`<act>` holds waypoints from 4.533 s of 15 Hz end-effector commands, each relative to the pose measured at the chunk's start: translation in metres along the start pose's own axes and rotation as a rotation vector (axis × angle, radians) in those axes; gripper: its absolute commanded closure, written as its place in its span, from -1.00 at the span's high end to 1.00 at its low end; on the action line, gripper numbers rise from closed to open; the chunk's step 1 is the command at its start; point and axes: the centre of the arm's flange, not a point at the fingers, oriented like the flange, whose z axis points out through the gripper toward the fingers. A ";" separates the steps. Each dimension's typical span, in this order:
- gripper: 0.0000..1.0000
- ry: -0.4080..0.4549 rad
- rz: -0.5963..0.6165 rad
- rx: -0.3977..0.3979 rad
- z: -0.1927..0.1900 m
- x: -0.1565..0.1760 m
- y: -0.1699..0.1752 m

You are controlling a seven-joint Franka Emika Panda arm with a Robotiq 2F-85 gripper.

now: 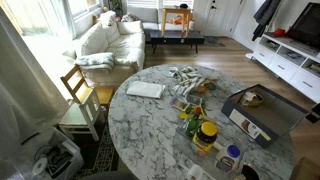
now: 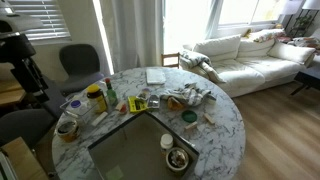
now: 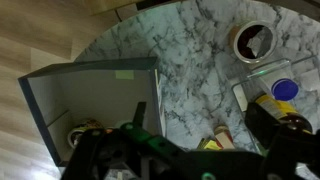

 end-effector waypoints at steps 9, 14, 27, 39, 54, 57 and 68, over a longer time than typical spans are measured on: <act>1.00 -0.007 -0.001 -0.001 0.003 0.000 0.000; 1.00 0.031 0.199 0.090 -0.008 0.053 0.000; 1.00 0.030 0.712 0.342 0.069 0.213 -0.013; 1.00 0.078 0.717 0.322 0.107 0.220 -0.013; 1.00 -0.060 0.594 0.238 0.193 0.307 -0.015; 1.00 -0.026 0.507 0.270 0.206 0.329 -0.013; 1.00 0.004 0.478 0.286 0.216 0.341 -0.009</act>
